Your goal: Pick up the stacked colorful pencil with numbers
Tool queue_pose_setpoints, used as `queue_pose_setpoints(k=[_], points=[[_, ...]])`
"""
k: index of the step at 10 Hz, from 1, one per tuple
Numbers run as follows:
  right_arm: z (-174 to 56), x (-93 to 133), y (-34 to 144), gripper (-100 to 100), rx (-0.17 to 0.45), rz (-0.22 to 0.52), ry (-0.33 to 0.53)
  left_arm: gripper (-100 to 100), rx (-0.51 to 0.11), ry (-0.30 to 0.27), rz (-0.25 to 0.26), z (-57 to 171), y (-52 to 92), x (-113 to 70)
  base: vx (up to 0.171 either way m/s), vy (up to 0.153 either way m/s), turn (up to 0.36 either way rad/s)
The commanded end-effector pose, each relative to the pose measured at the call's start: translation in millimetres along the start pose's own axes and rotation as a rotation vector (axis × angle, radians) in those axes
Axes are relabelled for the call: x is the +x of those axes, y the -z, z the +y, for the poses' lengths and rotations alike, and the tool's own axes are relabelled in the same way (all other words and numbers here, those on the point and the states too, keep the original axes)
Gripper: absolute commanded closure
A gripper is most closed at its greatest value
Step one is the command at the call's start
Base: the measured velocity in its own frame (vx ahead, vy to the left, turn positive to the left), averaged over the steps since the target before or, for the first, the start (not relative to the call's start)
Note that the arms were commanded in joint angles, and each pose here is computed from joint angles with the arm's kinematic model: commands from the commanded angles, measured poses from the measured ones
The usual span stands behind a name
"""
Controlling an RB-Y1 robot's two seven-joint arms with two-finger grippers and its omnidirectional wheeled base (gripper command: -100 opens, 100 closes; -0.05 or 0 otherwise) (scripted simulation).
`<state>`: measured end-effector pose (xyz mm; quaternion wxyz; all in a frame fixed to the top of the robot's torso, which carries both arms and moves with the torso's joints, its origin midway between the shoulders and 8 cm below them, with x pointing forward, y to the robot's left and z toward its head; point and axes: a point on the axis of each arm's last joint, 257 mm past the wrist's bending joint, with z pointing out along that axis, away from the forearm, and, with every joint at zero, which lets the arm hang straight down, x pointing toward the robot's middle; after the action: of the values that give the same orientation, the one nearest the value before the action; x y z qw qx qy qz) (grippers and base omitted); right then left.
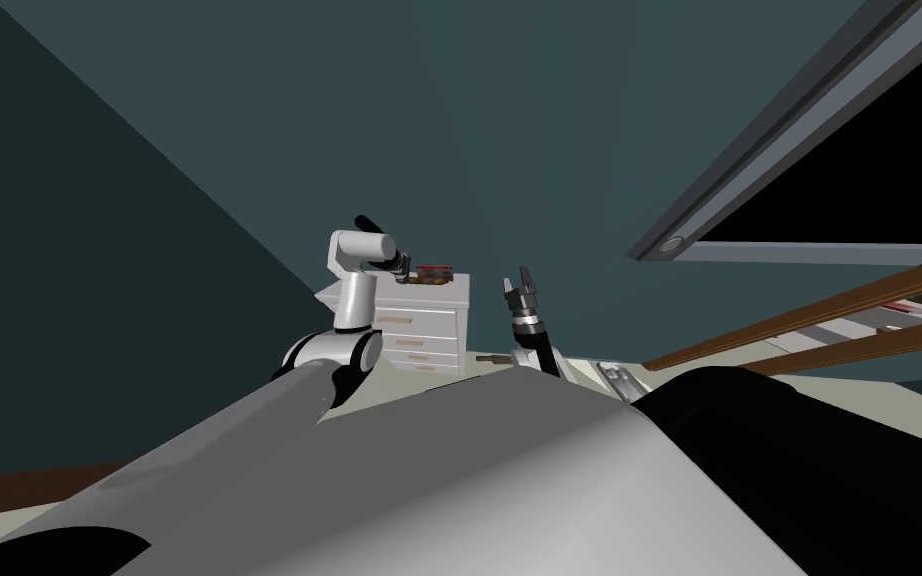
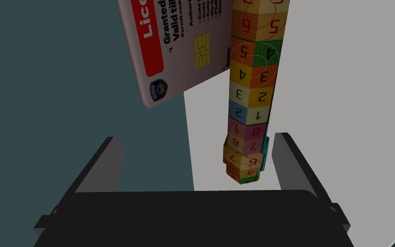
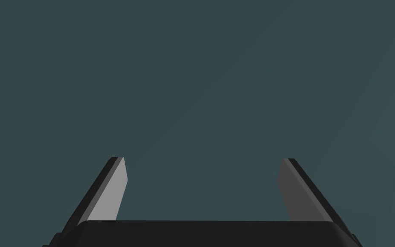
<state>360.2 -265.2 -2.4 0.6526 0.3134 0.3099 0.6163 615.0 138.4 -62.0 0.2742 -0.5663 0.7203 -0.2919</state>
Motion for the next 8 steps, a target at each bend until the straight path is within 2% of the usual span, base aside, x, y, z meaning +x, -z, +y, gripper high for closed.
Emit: queue_pose_setpoints(k=[1,6,8], points=[[0,0,0.0,0,0.0,0.0,0.0,-100,-0.031,-0.001,0.006,4,0.3,3.1,0.037,0.033,0.001],[0,0,0.0,0,0.0,0.0,0.0,-100,-0.227,-0.01,0.055,30,3.4,27.7,0.057,0.05,0.006],[0,0,0.0,0,0.0,0.0,0.0,-100,-0.282,-0.011,0.069,42,2.3,34.6,0.046,0.042,0.0]])
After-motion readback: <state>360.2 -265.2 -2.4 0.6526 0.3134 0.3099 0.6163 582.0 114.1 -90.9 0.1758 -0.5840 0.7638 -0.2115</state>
